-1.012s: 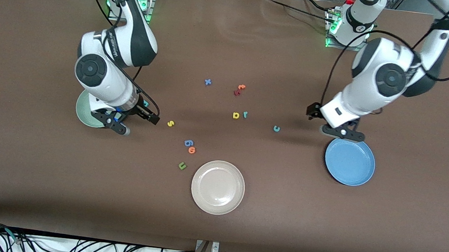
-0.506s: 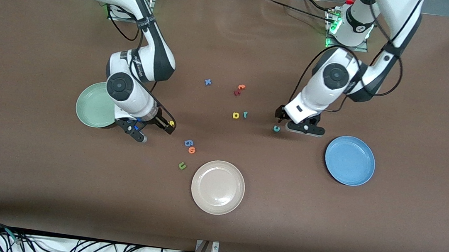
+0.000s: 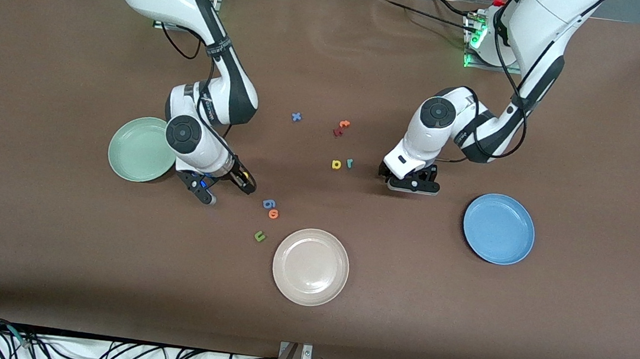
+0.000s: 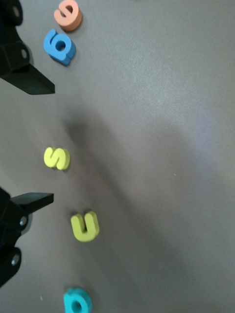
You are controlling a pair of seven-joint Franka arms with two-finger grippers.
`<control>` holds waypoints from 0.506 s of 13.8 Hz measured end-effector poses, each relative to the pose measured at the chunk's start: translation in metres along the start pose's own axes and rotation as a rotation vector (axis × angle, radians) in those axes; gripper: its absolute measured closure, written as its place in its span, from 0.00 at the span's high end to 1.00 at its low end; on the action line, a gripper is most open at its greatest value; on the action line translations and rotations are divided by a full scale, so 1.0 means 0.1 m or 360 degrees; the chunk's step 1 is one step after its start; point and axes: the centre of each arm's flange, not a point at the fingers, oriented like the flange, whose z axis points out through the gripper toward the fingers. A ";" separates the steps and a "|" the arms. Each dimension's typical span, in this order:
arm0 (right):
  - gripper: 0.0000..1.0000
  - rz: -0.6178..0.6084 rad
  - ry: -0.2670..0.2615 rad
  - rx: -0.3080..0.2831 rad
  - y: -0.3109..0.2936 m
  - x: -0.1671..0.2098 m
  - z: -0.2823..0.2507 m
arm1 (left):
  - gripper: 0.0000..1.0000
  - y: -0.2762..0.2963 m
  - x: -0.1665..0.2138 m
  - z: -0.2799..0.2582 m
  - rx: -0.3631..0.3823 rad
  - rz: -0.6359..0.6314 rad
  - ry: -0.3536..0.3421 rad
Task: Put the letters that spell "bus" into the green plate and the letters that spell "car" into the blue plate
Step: 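Reach the right gripper to the yellow s while the left gripper reaches the cyan c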
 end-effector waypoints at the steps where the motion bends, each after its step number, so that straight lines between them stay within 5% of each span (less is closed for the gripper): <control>1: 0.89 0.0020 -0.0013 0.0011 0.00 0.00 0.02 | 0.96 0.06 -0.02 0.02 -0.0003 -0.0010 -0.0004; 6: 0.85 0.0065 -0.0037 -0.0015 0.05 0.04 0.23 | 0.89 0.19 -0.06 0.12 -0.0011 -0.0037 -0.0022; 7: 0.85 0.0093 -0.0052 -0.0013 0.06 0.04 0.27 | 0.81 0.19 -0.05 0.12 -0.0012 -0.0042 -0.0022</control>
